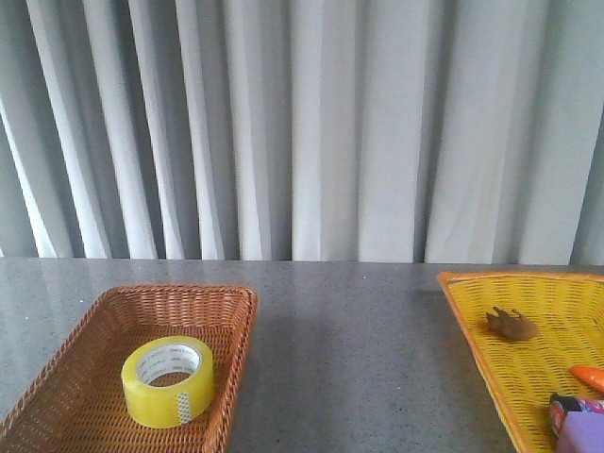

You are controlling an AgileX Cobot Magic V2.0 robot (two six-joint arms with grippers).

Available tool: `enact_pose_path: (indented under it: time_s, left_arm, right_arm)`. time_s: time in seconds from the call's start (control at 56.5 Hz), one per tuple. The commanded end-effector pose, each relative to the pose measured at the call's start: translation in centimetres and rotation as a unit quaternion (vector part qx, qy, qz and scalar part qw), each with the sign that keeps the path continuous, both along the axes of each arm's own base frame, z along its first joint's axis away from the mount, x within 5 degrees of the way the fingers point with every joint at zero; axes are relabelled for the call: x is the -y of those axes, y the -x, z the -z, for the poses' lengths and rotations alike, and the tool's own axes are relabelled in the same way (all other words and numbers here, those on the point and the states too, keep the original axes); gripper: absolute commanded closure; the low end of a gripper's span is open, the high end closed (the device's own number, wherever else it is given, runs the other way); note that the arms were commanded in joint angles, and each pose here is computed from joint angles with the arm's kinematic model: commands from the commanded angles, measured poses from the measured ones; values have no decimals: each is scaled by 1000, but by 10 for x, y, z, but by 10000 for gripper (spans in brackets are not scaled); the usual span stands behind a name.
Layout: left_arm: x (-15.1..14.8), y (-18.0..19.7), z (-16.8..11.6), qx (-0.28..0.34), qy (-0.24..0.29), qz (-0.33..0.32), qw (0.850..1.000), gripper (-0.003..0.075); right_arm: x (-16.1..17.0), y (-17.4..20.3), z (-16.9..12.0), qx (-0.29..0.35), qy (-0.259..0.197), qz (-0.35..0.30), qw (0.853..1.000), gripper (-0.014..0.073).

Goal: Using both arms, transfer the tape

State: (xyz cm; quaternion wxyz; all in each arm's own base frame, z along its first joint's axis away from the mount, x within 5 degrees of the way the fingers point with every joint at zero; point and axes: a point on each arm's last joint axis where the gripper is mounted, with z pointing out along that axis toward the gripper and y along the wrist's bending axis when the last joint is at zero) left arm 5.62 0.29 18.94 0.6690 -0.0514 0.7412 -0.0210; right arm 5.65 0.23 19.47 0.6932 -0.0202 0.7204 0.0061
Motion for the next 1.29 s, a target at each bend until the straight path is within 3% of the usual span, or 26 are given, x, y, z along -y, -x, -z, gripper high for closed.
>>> enact_pose_path:
  time_s: [0.0, 0.514, 0.691, 1.275]
  left_arm:
    - [1, 1, -10, 46, 7, 4, 999, 726]
    - [1, 1, -10, 46, 7, 4, 999, 726]
    - [1, 1, -10, 46, 7, 4, 999, 726]
    - [1, 1, -10, 46, 7, 4, 999, 726]
  right_arm:
    - [1, 0, -7, 46, -3, 4, 999, 602]
    - [1, 0, -7, 46, 6, 6, 999, 602]
    - [4, 0, -7, 45, -1, 35, 998, 602]
    - [2, 0, -7, 45, -6, 14, 999, 602]
